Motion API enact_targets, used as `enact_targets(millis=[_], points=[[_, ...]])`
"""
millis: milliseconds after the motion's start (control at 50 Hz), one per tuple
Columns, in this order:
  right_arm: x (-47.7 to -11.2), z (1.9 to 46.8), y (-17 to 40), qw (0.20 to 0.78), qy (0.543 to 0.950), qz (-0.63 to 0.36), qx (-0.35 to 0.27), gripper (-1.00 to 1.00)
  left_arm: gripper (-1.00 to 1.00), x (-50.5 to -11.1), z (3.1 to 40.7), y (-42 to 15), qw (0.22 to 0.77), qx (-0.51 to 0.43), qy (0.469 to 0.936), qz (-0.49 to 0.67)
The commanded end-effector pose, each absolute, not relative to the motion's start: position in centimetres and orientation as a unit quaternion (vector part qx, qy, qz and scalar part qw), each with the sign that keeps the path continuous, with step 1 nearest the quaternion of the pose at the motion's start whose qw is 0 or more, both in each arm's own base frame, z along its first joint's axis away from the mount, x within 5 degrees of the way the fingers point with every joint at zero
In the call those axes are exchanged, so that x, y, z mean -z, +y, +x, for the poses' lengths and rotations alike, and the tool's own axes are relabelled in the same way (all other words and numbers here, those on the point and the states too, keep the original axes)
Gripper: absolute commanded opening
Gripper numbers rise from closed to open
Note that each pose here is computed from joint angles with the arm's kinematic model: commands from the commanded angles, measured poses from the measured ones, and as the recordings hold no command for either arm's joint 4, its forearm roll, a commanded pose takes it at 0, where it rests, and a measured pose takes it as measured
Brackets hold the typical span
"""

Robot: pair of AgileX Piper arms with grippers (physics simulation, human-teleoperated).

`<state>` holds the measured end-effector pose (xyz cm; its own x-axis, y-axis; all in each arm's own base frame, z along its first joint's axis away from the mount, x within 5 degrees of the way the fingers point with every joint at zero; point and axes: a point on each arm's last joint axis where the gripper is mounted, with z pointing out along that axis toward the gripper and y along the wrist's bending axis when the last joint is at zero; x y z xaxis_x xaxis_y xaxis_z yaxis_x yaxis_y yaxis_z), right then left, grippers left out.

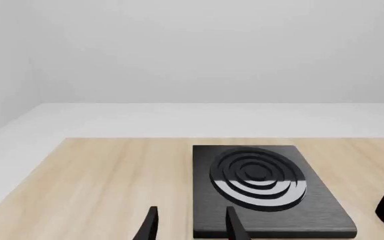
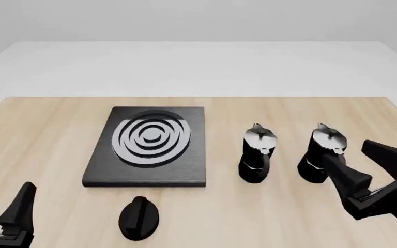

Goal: Put both moka pots on the stove.

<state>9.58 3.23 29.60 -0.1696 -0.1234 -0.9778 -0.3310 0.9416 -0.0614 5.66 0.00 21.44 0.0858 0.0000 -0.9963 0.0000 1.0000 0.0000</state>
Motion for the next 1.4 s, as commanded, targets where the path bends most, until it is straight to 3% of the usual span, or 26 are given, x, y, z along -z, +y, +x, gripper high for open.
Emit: enact_targets(millis=[20, 580, 820, 1400], points=[[-31.1, 13.5, 5.2, 0.559, 0.808, -0.159, -0.098, 1.00, 1.00, -21.4, 5.7, 0.0, 0.737, 0.000, 0.676, 0.000], [-31.8, 19.7, 7.5, 0.486, 0.858, -0.122, -0.109, 1.00, 1.00, -21.4, 5.7, 0.0, 0.737, 0.000, 0.676, 0.000], [-28.9, 21.8, 8.1, 0.446, 0.883, -0.093, -0.115, 1.00, 1.00, -21.4, 5.7, 0.0, 0.737, 0.000, 0.676, 0.000], [-24.1, 24.4, 9.4, 0.410, 0.901, -0.081, -0.117, 1.00, 1.00, -21.4, 5.7, 0.0, 0.737, 0.000, 0.676, 0.000]])
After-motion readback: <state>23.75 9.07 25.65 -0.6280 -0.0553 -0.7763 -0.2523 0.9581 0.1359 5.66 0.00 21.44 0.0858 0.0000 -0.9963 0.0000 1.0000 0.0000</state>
